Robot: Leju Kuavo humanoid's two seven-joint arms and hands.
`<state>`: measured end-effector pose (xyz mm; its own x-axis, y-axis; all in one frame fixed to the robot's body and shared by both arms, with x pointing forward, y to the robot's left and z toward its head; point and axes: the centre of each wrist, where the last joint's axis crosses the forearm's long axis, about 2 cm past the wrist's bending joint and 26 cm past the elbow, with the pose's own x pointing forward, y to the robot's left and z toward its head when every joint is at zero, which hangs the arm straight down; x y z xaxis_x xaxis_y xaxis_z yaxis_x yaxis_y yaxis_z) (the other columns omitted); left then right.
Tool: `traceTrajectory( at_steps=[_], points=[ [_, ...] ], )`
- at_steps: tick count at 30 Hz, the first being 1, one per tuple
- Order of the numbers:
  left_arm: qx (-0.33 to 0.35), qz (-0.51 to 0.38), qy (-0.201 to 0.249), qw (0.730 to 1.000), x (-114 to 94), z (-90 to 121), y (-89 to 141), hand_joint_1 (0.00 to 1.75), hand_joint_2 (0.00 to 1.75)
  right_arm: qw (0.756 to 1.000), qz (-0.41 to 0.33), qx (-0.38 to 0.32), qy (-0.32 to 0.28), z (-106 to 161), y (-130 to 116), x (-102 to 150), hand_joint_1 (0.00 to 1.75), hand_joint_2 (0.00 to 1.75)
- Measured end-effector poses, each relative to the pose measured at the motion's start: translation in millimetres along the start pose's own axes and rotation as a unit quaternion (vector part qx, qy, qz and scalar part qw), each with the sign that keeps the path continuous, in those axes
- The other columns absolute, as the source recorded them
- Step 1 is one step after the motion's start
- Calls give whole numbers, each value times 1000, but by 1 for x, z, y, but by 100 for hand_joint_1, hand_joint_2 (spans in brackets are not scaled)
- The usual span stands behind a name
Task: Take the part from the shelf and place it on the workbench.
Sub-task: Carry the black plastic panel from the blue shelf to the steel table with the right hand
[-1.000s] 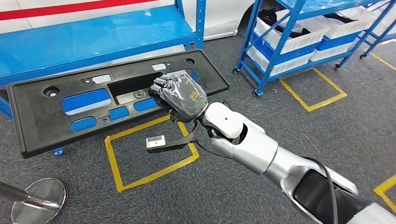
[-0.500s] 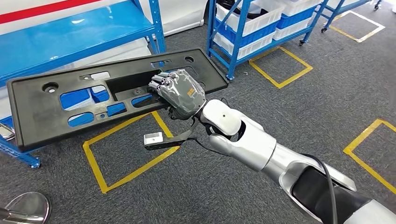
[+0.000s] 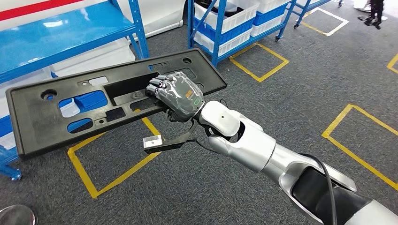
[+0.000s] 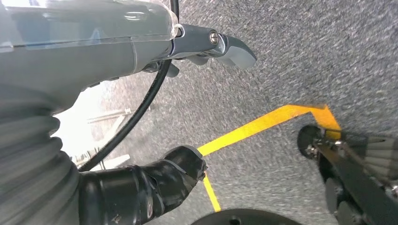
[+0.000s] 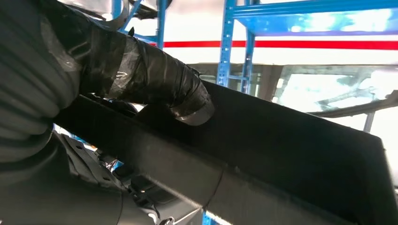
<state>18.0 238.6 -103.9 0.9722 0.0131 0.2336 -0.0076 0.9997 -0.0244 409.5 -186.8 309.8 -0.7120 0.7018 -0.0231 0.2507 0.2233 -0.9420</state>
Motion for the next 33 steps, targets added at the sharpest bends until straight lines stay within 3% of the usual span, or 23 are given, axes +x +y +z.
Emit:
traceTrajectory(
  at_steps=[33],
  points=[
    [-9,18,-6,1000,-2,-2,1,0,175,1000,20,9,5,-10,4,0,175,175]
  ],
)
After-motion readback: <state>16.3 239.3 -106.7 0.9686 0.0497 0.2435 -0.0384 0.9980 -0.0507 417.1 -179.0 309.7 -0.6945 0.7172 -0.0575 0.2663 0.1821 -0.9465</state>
